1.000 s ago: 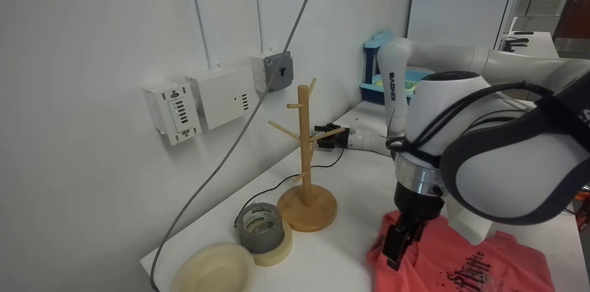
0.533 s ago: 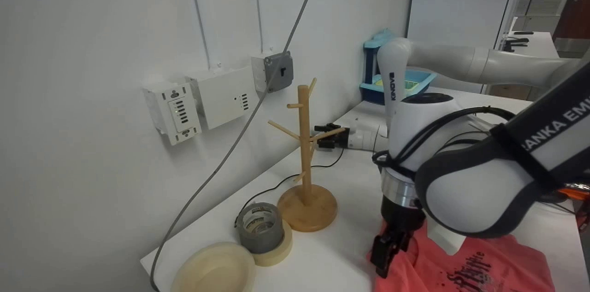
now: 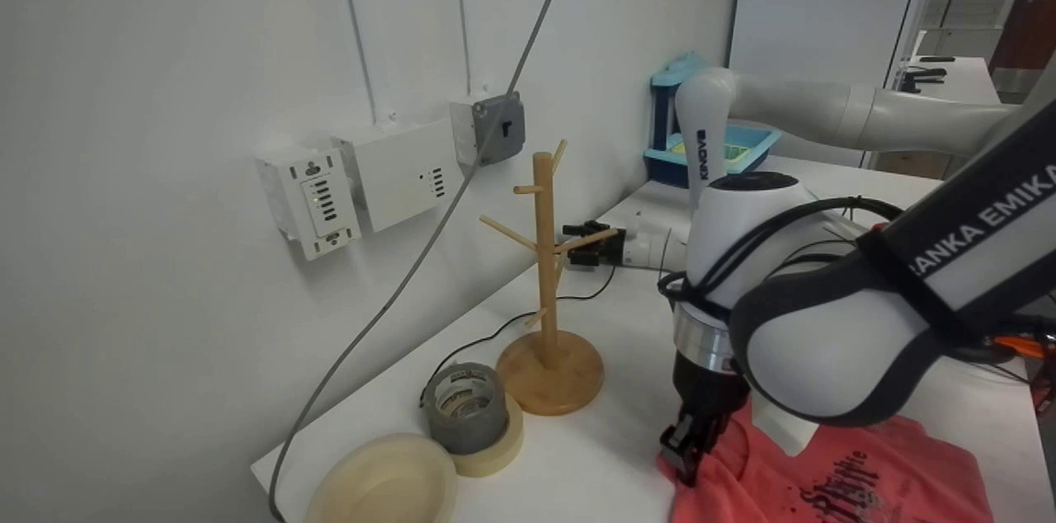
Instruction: Pick up the orange sweater and put it back down
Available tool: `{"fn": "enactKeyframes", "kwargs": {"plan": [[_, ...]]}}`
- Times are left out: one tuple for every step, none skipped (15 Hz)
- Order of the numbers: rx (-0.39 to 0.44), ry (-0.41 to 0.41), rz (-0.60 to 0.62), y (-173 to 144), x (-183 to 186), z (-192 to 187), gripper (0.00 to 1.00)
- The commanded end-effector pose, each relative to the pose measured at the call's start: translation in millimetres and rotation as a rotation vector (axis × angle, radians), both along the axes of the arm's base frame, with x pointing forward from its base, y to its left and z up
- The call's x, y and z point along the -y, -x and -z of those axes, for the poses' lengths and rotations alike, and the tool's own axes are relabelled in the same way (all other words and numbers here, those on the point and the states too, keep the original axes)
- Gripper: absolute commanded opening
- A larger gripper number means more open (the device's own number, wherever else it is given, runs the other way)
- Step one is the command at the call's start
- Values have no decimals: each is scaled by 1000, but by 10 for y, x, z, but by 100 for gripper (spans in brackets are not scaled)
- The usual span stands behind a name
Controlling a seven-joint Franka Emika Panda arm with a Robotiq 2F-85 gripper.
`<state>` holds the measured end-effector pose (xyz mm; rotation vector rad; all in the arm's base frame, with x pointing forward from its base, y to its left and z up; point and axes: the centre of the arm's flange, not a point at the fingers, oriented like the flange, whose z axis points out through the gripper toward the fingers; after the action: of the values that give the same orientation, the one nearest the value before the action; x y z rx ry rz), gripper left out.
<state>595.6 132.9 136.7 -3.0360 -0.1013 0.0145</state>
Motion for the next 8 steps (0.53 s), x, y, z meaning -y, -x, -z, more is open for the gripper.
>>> {"fn": "enactKeyframes", "kwargs": {"plan": [[27, 13, 15, -1, -60, -130, 0], [29, 16, 15, 9, -83, -167, 0], [31, 20, 13, 27, -124, -216, 0], [37, 21, 11, 39, -164, -256, 0], [41, 27, 5, 56, -226, -299, 1], [45, 33, -5, 70, -291, -337, 1], [49, 36, -19, 84, -362, -370, 1], [50, 40, -32, 89, -432, -388, 1]]}}
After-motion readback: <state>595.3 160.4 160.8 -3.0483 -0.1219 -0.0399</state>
